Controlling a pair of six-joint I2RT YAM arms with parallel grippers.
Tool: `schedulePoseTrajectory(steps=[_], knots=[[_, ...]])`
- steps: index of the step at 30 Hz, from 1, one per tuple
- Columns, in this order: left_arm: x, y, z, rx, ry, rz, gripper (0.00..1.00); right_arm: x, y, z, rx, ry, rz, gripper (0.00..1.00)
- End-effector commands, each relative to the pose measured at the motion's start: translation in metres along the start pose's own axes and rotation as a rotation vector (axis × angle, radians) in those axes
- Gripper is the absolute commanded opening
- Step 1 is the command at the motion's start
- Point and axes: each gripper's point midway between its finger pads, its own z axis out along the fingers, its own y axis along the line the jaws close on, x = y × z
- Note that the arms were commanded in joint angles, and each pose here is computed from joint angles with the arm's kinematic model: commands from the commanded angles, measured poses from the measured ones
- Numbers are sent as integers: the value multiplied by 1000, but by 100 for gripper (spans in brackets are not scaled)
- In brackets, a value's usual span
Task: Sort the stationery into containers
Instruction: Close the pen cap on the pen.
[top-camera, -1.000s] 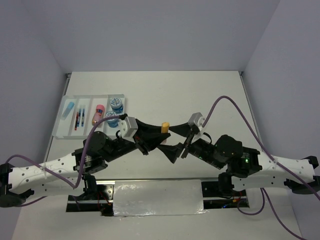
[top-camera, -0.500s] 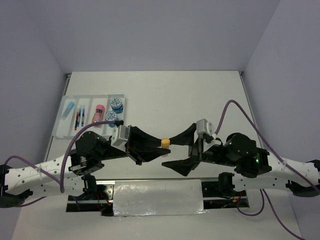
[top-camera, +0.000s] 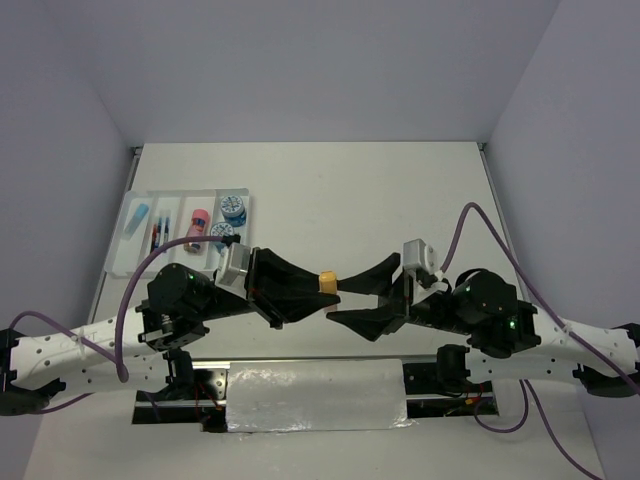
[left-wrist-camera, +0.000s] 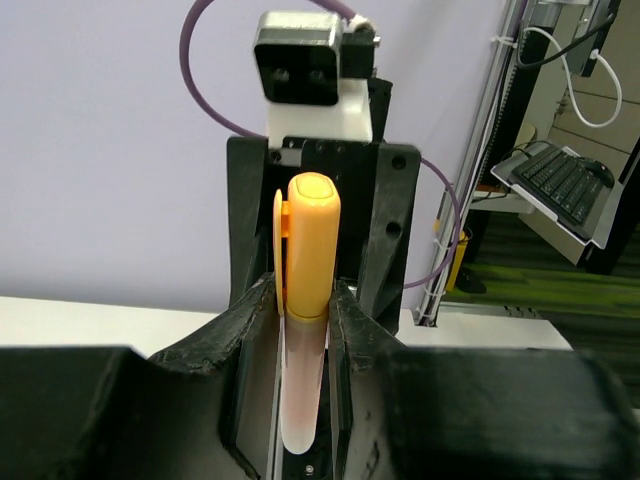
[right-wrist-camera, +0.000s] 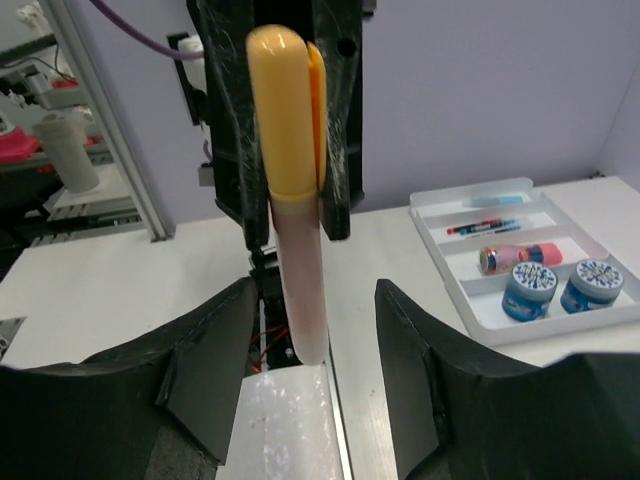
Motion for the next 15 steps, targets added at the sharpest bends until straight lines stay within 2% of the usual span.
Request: schedulePoseTrajectory(steps=[1, 2, 6, 11, 14, 15], knots=[[-25, -6, 1, 17, -102, -11, 0, -30, 5, 2, -32, -97, -30, 58], [-26, -7, 1, 21, -106, -16, 0, -30, 5, 4, -33, -93, -31, 58], [-25, -10, 3, 38, -107, -22, 0, -28, 12, 11, -84, -79, -28, 45], [-25, -14, 5, 67, -111, -30, 0, -25, 16, 17, -123, -69, -21, 44], [-22, -13, 6, 64, -103, -31, 0, -28, 18, 15, -156, -91, -22, 19], [-23, -12, 6, 55, -105, -27, 0, -31, 20, 12, -174, -105, -15, 0]])
